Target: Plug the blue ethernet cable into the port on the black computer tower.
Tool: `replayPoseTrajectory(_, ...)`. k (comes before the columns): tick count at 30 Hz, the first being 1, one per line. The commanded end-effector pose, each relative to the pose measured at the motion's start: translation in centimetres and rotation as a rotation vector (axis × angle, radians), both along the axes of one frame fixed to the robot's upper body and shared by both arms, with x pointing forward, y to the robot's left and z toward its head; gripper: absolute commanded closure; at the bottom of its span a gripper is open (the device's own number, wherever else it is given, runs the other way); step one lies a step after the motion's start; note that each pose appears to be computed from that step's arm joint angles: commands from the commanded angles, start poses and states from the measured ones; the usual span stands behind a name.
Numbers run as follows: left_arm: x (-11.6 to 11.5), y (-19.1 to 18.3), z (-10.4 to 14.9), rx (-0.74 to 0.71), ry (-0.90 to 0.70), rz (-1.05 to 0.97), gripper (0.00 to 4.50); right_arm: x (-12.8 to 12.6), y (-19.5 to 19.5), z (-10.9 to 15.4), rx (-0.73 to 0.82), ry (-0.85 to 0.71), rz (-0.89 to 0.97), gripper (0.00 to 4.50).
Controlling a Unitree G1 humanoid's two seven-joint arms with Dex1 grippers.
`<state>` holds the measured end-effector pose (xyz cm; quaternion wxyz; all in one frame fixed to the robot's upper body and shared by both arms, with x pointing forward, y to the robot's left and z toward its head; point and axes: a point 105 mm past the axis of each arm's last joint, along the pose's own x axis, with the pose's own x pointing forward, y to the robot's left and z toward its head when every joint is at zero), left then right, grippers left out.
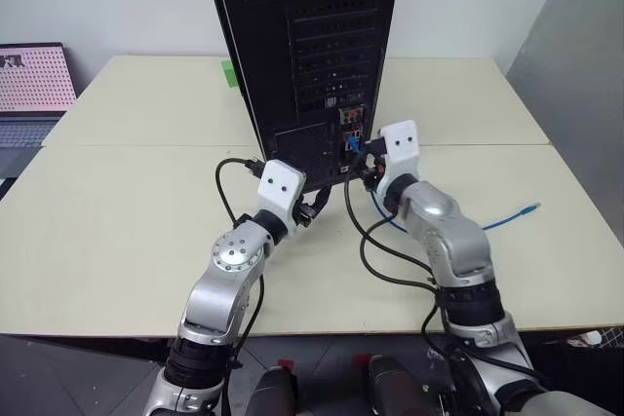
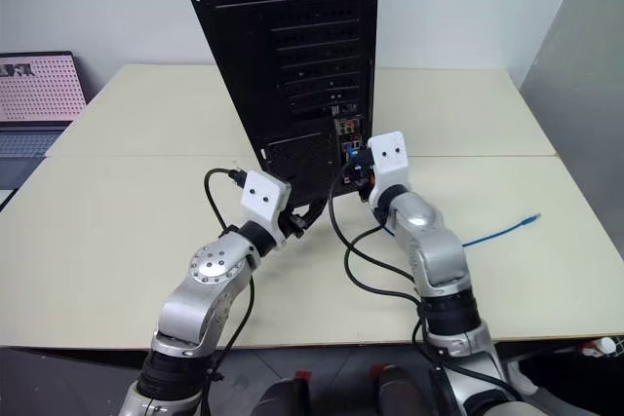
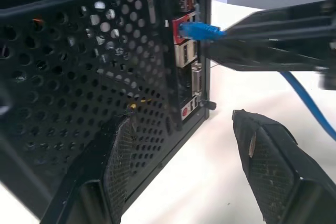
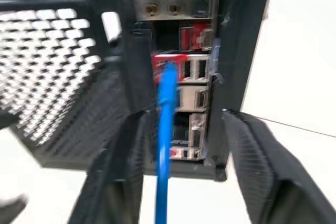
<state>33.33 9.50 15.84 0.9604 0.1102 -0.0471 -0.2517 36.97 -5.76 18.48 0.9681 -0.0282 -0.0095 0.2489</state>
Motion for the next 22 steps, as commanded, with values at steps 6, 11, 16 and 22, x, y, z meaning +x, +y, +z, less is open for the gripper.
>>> replayPoseTrajectory(6,-1.6,2.1,1.3,0.095,0.0,-0.026,1.38,-4.3,-3.0,2.8,-0.037,-0.138,0.249,0.07)
replayPoseTrajectory(11,-2.5,3.8,1.6,0.123,0.025,-0.054,1.38,-5.7,-5.8,2.8,-0.056,-0.154,0.34,0.02)
replayPoseTrajectory(16,-3.1,6.3,1.9,0.145,0.067,-0.079,1.38,-5.9,-8.2,3.1,-0.056,-0.138,0.383,0.02)
replayPoseTrajectory(22,-3.7,7.1,2.0,0.146,0.102,-0.154,1.38,-6.1,-8.6,2.9,-0.059,-0.122,0.427,0.02)
